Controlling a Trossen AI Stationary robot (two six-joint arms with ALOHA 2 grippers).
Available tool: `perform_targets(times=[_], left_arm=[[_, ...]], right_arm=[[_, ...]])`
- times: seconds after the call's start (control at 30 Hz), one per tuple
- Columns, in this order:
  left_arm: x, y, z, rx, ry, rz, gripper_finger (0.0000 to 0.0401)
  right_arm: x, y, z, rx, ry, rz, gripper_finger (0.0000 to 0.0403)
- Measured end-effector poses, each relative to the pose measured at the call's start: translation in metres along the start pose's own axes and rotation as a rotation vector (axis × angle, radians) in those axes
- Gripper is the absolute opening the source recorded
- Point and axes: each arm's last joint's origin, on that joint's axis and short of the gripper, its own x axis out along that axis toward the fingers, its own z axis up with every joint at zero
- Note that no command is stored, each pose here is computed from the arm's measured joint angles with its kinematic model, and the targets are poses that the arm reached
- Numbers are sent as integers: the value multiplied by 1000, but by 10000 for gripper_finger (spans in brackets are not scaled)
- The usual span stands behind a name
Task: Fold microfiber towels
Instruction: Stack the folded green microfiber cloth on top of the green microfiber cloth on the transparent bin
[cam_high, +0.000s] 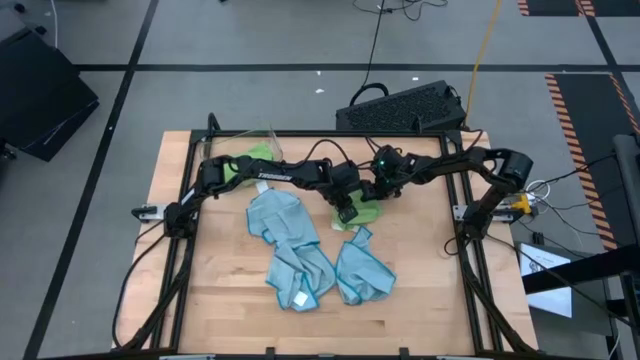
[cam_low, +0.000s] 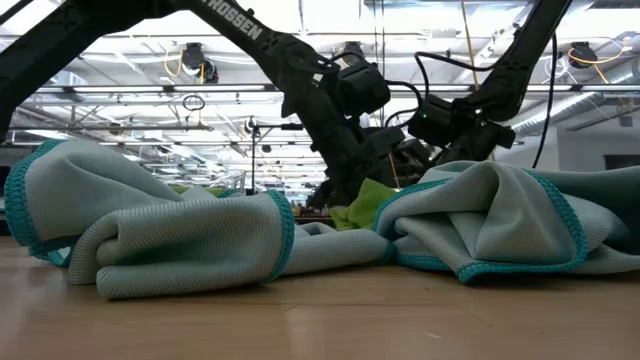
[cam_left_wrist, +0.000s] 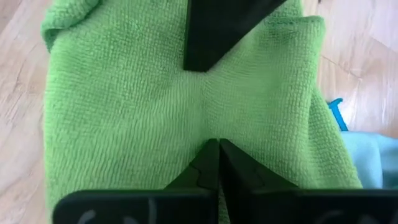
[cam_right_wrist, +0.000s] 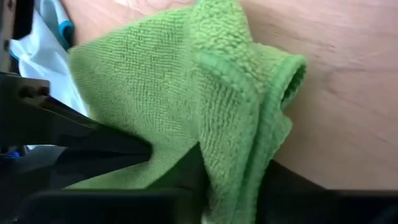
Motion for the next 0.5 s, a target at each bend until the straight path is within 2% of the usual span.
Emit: perform_targets(times=[0.1,0.2,0.37,0.5], left_arm=[[0,1,0,-6,-2,1,22],[-11,7,1,-100,37,-17,23],[-64,18,1,-284,122,21,23],[-104,15,1,-320,122,86,28]], right_arm=[[0,-1,0,-27,-14,-13,16],[0,0,1,-55,-19,-10,13],[-8,3,7,-85,-37,62,7],[-26,18,15,-112,-104,192,5]])
